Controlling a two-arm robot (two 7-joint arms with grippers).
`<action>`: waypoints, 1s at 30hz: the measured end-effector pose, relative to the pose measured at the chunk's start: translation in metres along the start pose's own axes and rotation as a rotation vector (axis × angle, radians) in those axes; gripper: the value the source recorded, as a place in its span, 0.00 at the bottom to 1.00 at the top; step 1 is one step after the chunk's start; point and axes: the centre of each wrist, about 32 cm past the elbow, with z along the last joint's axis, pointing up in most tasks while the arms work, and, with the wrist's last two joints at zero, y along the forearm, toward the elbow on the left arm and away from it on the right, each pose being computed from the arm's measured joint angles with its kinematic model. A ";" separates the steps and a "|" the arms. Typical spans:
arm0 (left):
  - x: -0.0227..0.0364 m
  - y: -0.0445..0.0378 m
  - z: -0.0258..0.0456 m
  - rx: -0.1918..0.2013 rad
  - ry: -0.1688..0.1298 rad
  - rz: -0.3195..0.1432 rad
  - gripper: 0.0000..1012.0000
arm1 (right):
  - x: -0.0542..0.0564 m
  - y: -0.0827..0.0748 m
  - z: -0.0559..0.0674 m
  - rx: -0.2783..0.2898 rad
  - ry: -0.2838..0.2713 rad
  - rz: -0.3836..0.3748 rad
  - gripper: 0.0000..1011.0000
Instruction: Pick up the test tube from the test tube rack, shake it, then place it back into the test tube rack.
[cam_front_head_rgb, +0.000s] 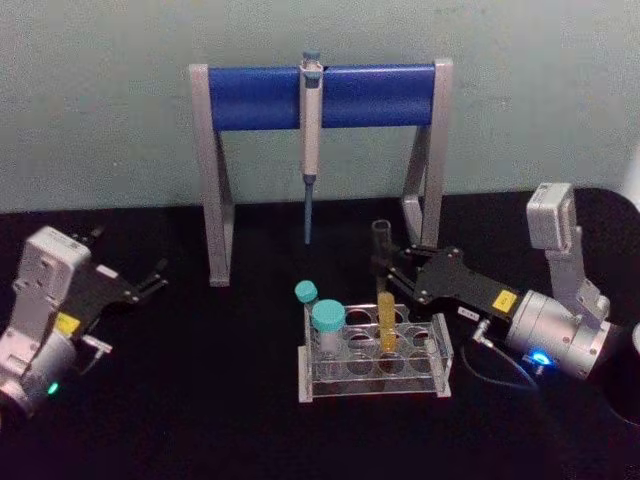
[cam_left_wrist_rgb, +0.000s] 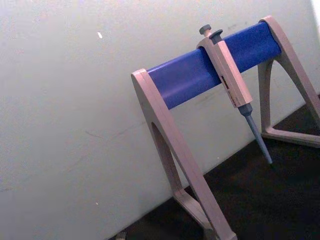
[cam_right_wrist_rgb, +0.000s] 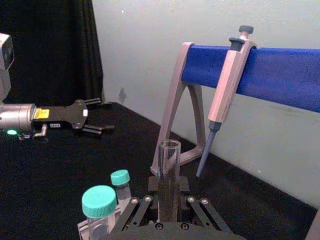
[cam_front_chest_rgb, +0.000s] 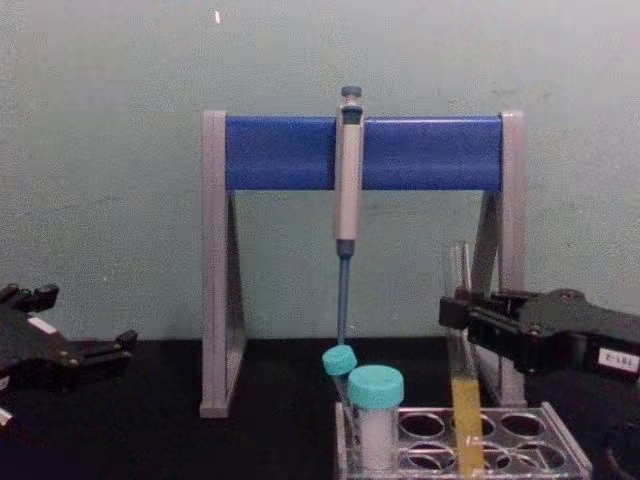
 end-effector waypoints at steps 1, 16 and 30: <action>0.0000 0.0000 0.0000 0.000 0.000 0.000 0.99 | 0.000 0.000 0.000 -0.001 0.001 0.000 0.23; 0.0000 0.0000 0.0000 0.000 0.000 0.000 0.99 | 0.001 0.000 -0.003 -0.017 0.011 -0.001 0.23; 0.0000 0.0000 0.0000 0.000 0.000 0.000 0.99 | 0.001 0.000 -0.003 -0.021 0.008 -0.001 0.23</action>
